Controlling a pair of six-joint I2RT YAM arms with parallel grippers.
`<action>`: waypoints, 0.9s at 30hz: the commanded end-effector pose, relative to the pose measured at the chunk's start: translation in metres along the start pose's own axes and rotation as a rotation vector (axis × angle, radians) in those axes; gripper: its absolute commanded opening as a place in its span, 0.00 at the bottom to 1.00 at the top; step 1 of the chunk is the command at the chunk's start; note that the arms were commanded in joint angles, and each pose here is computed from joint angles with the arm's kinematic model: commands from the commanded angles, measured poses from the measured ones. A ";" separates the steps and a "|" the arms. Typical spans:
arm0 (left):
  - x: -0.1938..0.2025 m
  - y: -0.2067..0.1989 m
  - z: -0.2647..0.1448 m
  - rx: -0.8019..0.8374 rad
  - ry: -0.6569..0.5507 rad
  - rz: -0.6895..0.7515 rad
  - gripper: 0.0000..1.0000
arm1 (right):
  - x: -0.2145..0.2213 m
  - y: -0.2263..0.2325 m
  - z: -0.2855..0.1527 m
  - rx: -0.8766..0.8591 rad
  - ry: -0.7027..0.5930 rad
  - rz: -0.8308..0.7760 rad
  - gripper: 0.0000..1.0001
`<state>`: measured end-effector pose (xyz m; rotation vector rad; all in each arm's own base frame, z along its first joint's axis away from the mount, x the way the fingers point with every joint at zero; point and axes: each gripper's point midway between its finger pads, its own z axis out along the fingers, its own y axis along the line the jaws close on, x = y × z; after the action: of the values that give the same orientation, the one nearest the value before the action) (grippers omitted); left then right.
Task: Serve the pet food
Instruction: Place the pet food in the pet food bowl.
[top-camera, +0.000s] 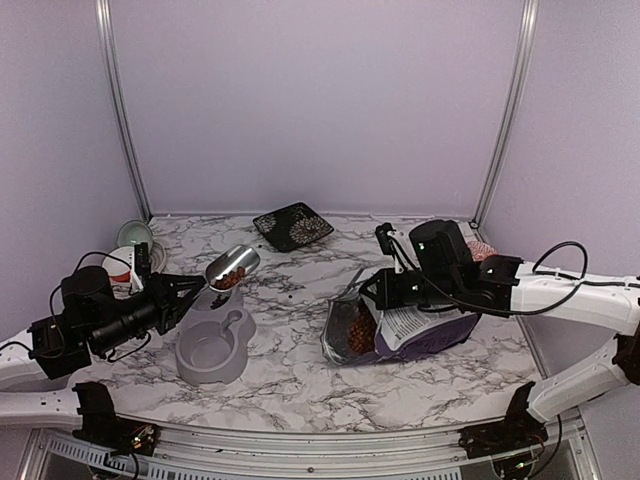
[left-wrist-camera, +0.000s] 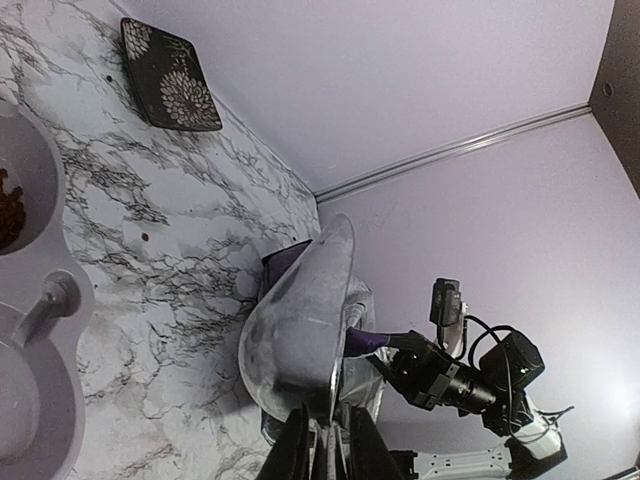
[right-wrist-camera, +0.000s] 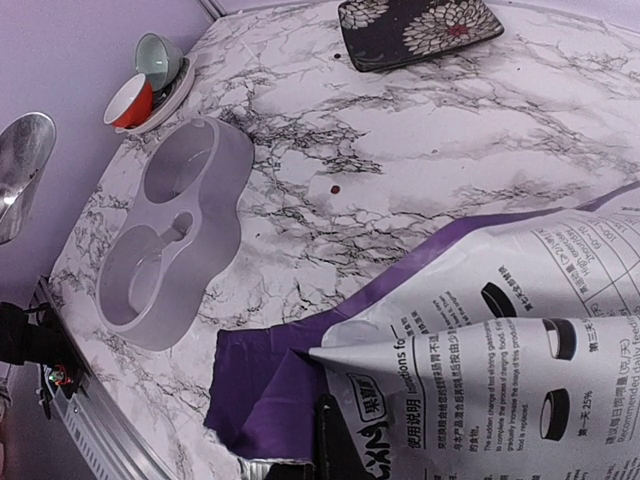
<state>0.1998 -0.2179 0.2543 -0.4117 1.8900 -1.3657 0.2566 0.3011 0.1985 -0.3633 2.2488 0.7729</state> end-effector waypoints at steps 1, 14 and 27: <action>-0.020 0.008 -0.012 -0.069 -0.051 0.060 0.00 | -0.031 -0.010 -0.005 0.050 -0.078 0.005 0.00; -0.051 0.043 -0.021 -0.196 -0.143 0.092 0.00 | -0.036 -0.022 -0.012 0.096 -0.095 0.058 0.00; -0.066 0.075 -0.023 -0.296 -0.197 0.118 0.00 | -0.030 -0.031 -0.020 0.134 -0.095 0.085 0.00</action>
<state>0.2365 -0.1384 0.2222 -0.5600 1.9130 -0.9889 0.2682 0.2888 0.2059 -0.2749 2.2497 0.7502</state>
